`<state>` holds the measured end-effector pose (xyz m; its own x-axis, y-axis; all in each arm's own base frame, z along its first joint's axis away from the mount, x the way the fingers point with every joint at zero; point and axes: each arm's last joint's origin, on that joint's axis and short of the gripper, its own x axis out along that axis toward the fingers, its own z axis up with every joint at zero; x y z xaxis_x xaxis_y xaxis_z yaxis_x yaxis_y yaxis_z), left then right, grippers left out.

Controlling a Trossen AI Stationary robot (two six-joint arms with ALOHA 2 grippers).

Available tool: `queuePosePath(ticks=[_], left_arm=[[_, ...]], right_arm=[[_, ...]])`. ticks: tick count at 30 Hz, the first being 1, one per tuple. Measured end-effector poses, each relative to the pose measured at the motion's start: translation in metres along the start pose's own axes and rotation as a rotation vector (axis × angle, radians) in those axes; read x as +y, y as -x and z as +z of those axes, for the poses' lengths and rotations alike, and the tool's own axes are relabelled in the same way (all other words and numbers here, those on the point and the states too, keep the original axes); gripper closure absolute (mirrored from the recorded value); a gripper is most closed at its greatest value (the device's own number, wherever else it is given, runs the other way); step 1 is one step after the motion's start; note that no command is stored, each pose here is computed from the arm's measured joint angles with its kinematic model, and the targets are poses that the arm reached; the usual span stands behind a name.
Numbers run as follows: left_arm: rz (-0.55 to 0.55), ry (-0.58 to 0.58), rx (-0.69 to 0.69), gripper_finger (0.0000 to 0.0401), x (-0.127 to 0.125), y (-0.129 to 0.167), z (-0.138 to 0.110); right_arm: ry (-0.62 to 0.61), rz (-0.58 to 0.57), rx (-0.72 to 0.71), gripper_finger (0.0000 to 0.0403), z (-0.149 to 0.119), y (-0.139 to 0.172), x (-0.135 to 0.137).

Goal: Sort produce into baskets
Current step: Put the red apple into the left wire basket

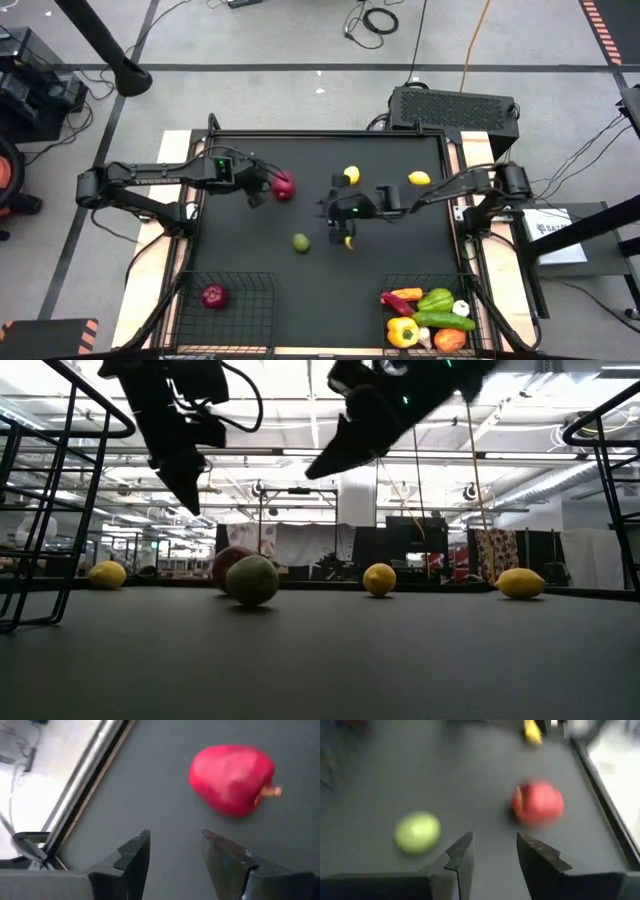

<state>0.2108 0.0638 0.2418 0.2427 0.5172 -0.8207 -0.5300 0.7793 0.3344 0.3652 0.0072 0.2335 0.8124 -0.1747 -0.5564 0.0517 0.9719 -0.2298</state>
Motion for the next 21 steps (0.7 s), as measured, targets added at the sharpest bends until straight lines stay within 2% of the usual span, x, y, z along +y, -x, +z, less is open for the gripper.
queuePosePath(ticks=[2,5,9,13,17,21], left_arm=[[-0.052,-0.027,0.017,0.0219,-0.001,0.000,-0.001],[-0.160,-0.087,0.012,0.0219,-0.005,0.000,0.000],[-0.276,-0.154,-0.051,0.0219,-0.015,-0.004,0.000],[-0.325,-0.199,-0.077,0.0219,-0.028,-0.003,0.000],[-0.316,-0.345,-0.146,0.0219,-0.049,0.000,0.001],[-0.199,-0.410,-0.159,0.0212,-0.066,-0.005,0.001]], right_arm=[[0.021,-0.007,-0.110,0.0264,-0.014,-0.006,0.002],[0.024,-0.022,-0.183,0.0251,-0.027,-0.021,0.000],[0.018,-0.035,-0.159,0.0222,-0.036,-0.039,-0.003],[0.014,-0.029,-0.134,0.0200,-0.040,-0.045,-0.002],[0.001,-0.017,-0.108,0.0191,-0.043,-0.045,0.001],[0.006,0.023,-0.102,0.0191,-0.039,-0.037,0.009]])
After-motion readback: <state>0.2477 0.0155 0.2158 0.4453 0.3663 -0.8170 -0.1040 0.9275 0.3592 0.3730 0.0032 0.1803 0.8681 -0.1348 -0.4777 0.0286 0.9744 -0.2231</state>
